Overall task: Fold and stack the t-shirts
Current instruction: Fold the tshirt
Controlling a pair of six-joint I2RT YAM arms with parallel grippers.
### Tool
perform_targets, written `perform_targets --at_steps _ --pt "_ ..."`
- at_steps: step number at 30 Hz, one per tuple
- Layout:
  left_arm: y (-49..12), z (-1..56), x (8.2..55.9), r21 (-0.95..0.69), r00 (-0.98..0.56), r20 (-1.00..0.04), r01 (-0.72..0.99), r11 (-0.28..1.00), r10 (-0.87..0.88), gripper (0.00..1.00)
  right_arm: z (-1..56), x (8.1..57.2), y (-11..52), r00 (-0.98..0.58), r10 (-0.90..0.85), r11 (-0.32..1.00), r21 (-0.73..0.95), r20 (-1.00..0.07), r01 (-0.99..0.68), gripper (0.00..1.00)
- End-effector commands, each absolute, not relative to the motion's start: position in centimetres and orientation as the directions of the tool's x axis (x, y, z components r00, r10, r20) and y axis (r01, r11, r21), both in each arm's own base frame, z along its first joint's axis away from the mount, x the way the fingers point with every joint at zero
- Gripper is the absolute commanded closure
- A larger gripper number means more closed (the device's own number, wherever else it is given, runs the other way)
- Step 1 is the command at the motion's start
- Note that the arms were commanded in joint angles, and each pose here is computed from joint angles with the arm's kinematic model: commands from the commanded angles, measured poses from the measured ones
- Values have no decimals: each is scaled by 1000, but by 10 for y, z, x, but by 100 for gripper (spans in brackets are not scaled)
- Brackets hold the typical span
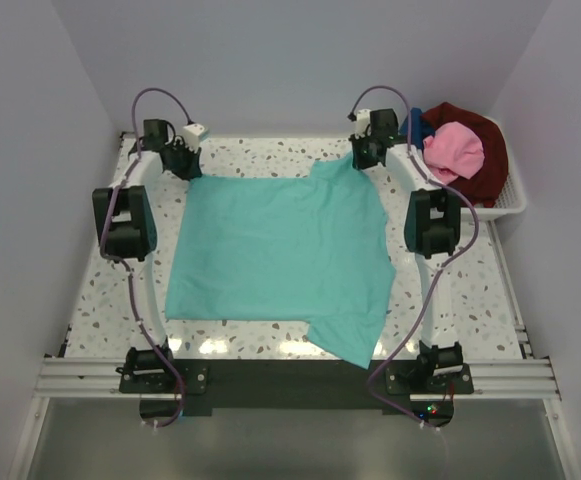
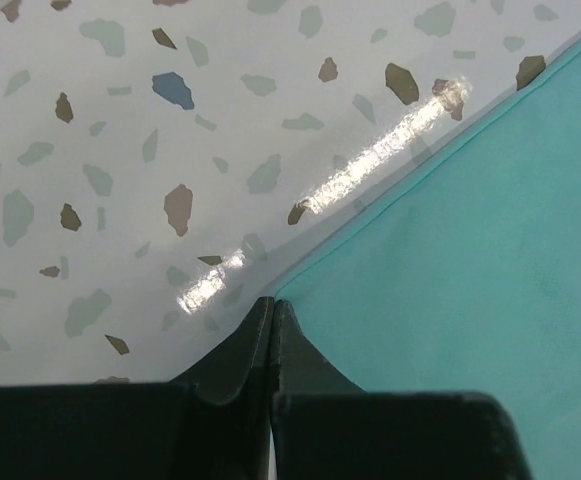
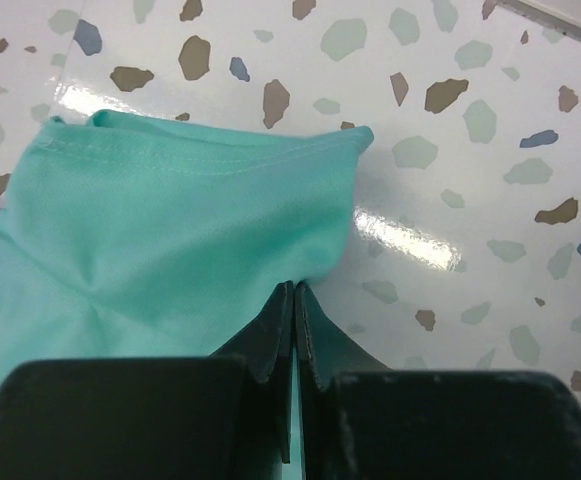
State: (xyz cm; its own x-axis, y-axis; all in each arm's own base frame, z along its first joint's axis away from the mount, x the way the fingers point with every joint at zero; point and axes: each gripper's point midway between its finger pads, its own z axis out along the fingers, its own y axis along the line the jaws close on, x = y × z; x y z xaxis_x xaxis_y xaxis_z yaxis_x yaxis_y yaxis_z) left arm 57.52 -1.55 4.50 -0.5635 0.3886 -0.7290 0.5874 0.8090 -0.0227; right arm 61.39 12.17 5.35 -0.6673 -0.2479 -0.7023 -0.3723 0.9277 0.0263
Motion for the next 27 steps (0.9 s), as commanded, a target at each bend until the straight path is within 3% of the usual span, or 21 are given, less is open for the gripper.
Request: perform_targets --at_steps 1,13,27 --pt "-14 115 591 96 -397 -825 604 791 403 100 138 621 124 -530 -248 911 -10 -811 -411 100" --pt "-8 135 571 199 -301 -822 644 739 483 100 181 591 119 -485 -291 893 -52 -825 -447 100" --pt "-1 133 514 273 -197 -795 729 628 574 100 186 541 113 -508 -343 866 -56 -790 -497 100"
